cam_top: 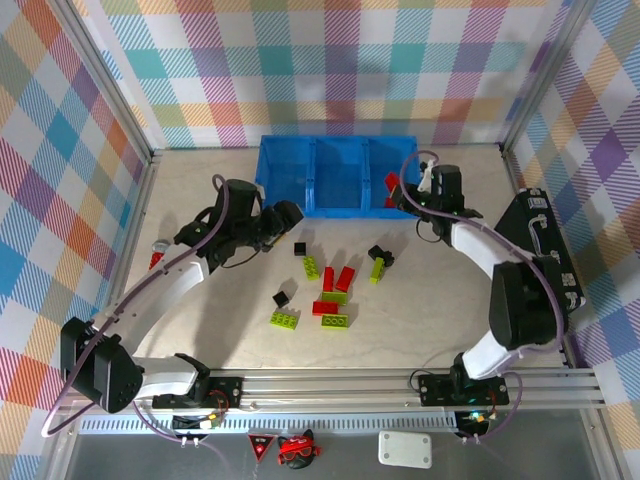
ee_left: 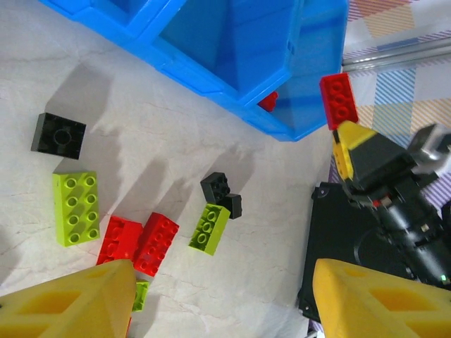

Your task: Sort the legos into containers by color

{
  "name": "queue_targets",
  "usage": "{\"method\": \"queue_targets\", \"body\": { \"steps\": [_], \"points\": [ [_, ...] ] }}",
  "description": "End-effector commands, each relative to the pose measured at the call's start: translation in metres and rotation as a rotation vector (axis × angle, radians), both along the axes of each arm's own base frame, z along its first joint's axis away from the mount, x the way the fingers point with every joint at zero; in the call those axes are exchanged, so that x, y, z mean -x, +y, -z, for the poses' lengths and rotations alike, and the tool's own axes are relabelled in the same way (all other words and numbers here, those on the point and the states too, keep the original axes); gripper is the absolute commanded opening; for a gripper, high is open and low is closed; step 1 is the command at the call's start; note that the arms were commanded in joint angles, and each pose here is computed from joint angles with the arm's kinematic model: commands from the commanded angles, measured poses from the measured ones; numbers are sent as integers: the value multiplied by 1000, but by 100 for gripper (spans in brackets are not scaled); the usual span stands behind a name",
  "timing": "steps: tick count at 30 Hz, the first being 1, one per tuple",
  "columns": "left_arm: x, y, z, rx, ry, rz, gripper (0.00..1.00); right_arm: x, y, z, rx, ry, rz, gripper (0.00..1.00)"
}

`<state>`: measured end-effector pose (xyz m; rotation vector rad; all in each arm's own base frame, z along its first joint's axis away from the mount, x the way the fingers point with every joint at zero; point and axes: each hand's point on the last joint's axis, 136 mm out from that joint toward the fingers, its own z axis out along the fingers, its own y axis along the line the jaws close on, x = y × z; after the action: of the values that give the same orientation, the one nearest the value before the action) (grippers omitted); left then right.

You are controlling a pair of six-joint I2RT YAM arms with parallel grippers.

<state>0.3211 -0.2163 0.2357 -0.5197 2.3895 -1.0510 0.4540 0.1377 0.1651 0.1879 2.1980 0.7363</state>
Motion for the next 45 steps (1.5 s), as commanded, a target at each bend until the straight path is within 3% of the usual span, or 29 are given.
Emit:
{"method": "queue_targets", "body": {
  "steps": [1,8,16,24,35,45],
  "points": [
    [6,12,1,-40,-4,-13,68,-13,12,4,-17,44,-55,22],
    [14,23,3,-75,-2,-26,68,-47,21,38,-21,132,-58,23],
    [25,40,5,-138,-7,-50,69,-59,21,73,0,209,-51,29],
    [25,42,22,-199,26,-29,70,-50,16,40,30,164,-48,41],
    [16,17,46,-361,56,92,64,9,6,-33,37,60,-70,43],
    [14,-39,93,-534,94,256,49,89,-12,-32,95,157,-84,41]
  ]
}}
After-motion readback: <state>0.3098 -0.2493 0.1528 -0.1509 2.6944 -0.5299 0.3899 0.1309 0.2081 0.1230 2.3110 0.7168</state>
